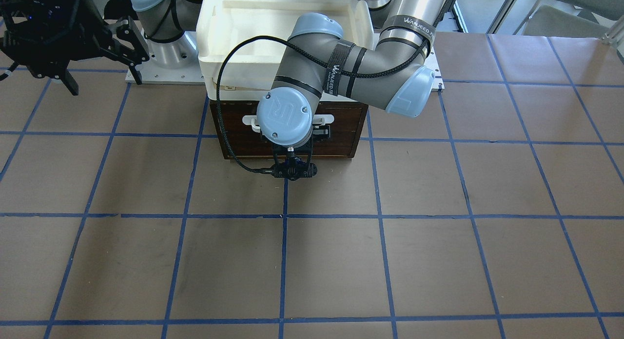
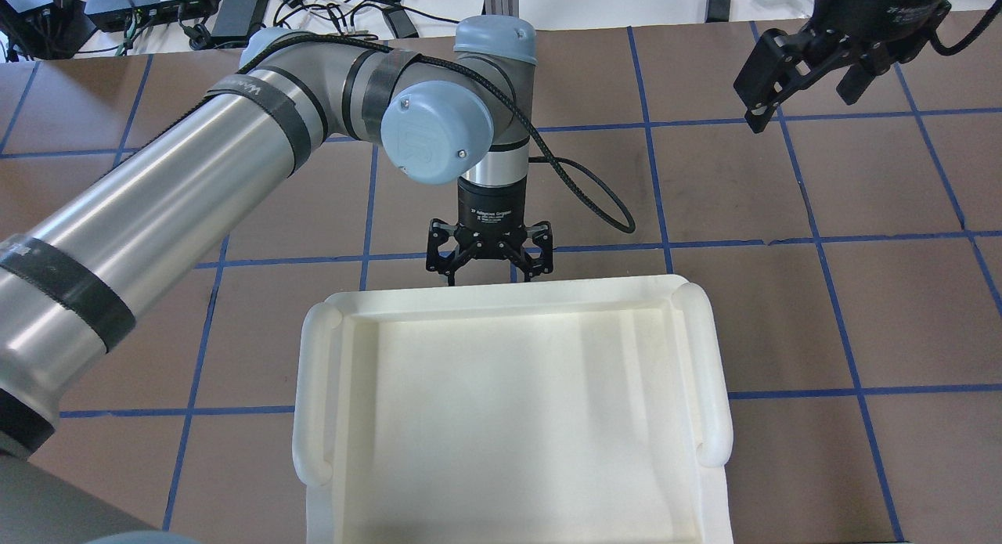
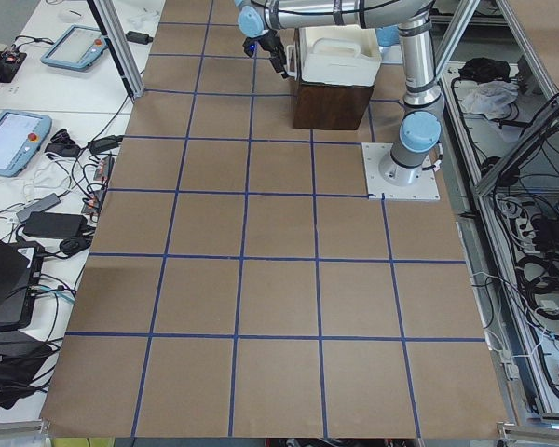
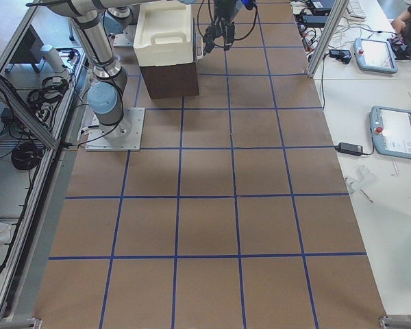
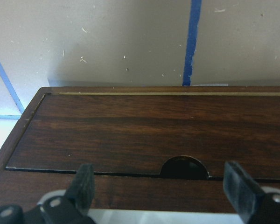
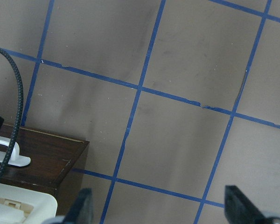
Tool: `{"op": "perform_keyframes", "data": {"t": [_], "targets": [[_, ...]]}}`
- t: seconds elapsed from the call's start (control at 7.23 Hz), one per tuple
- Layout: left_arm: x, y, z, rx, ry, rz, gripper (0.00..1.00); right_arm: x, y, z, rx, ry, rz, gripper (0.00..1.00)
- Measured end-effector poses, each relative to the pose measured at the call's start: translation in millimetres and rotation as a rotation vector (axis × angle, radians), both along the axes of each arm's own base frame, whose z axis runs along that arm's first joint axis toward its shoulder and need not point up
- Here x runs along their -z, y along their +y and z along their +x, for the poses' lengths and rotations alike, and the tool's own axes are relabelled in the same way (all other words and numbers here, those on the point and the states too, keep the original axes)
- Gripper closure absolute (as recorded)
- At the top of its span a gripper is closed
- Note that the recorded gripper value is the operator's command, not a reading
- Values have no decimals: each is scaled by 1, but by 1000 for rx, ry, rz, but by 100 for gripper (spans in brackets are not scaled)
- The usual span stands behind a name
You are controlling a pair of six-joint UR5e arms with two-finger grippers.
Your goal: Put scissors in drawer and close it
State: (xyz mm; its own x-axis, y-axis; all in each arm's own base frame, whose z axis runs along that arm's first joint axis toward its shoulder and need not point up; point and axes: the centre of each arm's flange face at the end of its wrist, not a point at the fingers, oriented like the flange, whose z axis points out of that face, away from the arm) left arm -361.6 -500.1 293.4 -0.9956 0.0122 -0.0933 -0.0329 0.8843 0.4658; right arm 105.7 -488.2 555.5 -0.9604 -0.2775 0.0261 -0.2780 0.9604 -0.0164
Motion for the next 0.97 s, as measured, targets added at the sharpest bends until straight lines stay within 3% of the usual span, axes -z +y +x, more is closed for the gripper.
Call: {"op": "perform_keyframes", "data": {"t": [0.55, 0.97], "targets": [[-19, -27, 14, -38, 47, -138, 0, 1, 0, 0, 1, 0, 2, 0], [-127, -21, 42, -71, 126, -330, 0, 1, 1, 0, 2, -1, 1, 0]]}}
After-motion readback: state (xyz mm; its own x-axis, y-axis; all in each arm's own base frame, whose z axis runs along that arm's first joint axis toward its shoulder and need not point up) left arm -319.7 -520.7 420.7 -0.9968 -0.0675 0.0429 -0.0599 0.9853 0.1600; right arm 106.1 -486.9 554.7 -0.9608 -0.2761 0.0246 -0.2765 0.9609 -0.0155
